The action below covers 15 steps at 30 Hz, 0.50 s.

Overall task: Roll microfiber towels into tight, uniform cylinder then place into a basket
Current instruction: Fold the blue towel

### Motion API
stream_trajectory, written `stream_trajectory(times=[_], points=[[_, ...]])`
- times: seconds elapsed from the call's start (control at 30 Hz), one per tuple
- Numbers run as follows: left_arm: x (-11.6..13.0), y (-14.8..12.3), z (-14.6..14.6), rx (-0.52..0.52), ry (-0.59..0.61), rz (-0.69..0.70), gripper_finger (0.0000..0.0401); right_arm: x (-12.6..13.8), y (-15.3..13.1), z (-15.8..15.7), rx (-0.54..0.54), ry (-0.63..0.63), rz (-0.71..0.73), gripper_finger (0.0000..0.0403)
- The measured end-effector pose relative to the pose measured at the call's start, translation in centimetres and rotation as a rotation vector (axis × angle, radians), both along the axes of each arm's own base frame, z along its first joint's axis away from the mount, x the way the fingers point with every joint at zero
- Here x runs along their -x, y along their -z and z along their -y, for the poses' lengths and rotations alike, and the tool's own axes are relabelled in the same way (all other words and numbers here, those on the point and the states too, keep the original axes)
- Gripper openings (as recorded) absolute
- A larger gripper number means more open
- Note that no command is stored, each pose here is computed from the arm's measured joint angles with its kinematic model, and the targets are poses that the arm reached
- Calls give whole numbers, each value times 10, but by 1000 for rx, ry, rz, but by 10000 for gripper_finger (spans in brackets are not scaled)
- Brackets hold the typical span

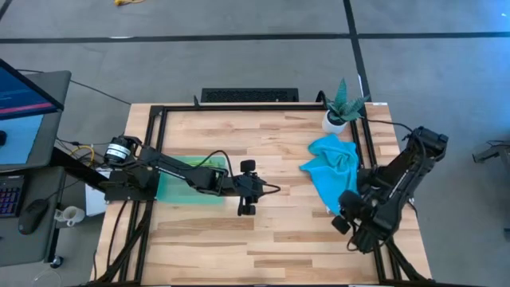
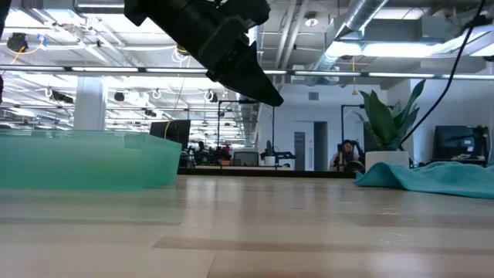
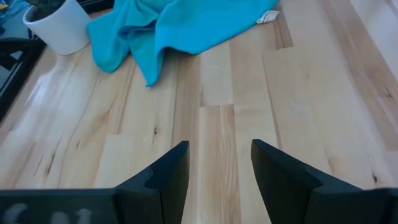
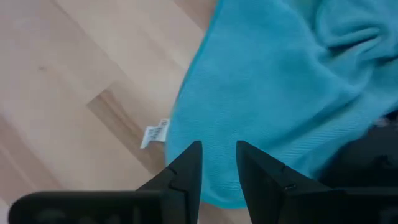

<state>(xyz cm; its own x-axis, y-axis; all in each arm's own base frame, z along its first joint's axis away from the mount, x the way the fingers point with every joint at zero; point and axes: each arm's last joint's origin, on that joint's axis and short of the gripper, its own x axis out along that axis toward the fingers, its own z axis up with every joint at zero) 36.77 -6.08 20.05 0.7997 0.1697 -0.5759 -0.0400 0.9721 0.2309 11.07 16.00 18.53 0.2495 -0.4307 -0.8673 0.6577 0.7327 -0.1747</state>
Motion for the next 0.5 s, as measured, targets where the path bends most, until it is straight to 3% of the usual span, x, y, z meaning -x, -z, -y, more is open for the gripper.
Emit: stream_trajectory(times=[0.5], points=[[0, 0, 0, -1, 0, -2, 165, -12, 6, -19, -55, -246, -29, 123]])
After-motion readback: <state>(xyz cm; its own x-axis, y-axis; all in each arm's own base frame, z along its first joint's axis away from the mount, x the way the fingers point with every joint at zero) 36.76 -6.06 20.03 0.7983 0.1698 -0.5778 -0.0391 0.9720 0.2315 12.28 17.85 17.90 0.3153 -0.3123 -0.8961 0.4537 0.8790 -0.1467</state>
